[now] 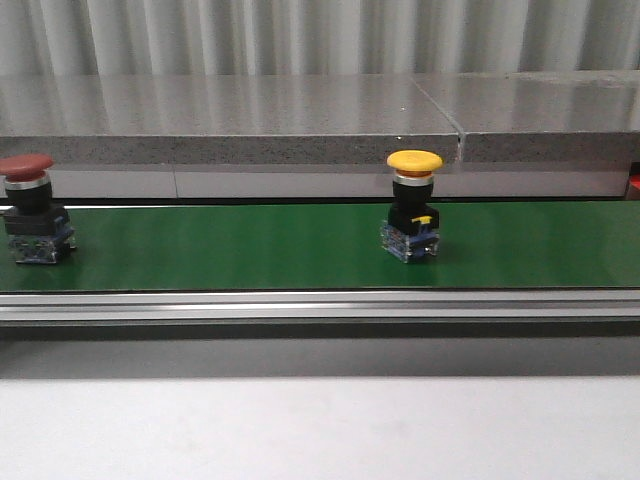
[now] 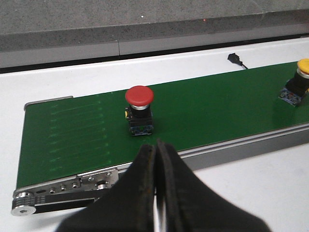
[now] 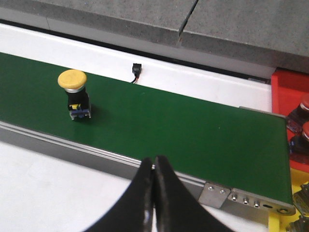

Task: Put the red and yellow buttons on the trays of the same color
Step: 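Lower the right gripper onto the arriving yellow button and grasp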

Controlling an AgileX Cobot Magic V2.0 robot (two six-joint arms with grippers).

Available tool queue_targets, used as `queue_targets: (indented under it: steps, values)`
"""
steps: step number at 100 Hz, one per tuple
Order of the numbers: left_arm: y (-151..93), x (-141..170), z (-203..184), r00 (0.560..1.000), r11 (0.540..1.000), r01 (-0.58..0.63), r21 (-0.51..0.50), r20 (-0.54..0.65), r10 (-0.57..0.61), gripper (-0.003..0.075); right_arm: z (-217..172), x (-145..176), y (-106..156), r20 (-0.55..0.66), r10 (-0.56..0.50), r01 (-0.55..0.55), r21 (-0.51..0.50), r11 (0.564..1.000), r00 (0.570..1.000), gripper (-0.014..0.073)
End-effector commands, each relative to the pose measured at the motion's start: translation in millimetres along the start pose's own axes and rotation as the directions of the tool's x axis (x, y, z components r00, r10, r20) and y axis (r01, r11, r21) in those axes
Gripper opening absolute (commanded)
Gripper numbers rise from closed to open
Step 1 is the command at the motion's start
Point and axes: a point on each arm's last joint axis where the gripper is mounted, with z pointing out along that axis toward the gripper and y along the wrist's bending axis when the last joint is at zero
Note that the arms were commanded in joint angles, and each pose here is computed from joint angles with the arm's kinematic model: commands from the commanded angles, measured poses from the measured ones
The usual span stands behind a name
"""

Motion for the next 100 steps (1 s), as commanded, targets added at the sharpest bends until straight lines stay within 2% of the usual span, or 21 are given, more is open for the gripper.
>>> queue_targets:
  steps: [1,24,33,43,60,67,91,100]
  values:
    - [-1,-13,-4,0.996,1.000,0.005,0.009,0.086,-0.006,-0.0020,6,-24,-1,0.018,-0.021,0.021,0.007,1.000,1.000,-0.0066]
    - [-1,-13,-4,0.996,1.000,0.005,0.009,0.086,-0.006,-0.0020,42,-60,-1,-0.098,-0.028,0.029,0.008,1.000,0.995,-0.0063]
    - [-1,-13,-4,0.996,1.000,0.005,0.009,0.086,-0.006,-0.0020,57,-72,0,-0.145,-0.012,0.011,-0.005,1.000,0.989,-0.0015]
    - [-1,-13,-4,0.996,1.000,0.005,0.009,0.086,-0.006,-0.0020,73,-82,2,-0.202,0.012,-0.017,-0.023,1.000,0.979,0.0130]
    - [-1,-13,-4,0.996,1.000,0.005,0.009,0.086,-0.006,-0.0020,98,-96,7,-0.284,0.015,-0.030,-0.048,0.998,0.959,0.0510]
    - [-1,-13,-4,0.996,1.000,0.005,0.009,0.086,-0.006,-0.0020,108,-101,10,-0.325,0.007,-0.028,-0.059,0.998,0.946,0.0595]
    - [-1,-13,-4,0.996,1.000,0.005,0.009,0.086,-0.006,-0.0020,143,-108,26,-0.481,-0.044,-0.016,-0.121,0.992,0.876,0.0601]
    - [-1,-13,-4,0.996,1.000,0.005,0.009,0.086,-0.006,-0.0020,157,-107,31,-0.549,-0.077,-0.014,-0.159,0.987,0.832,0.0601]
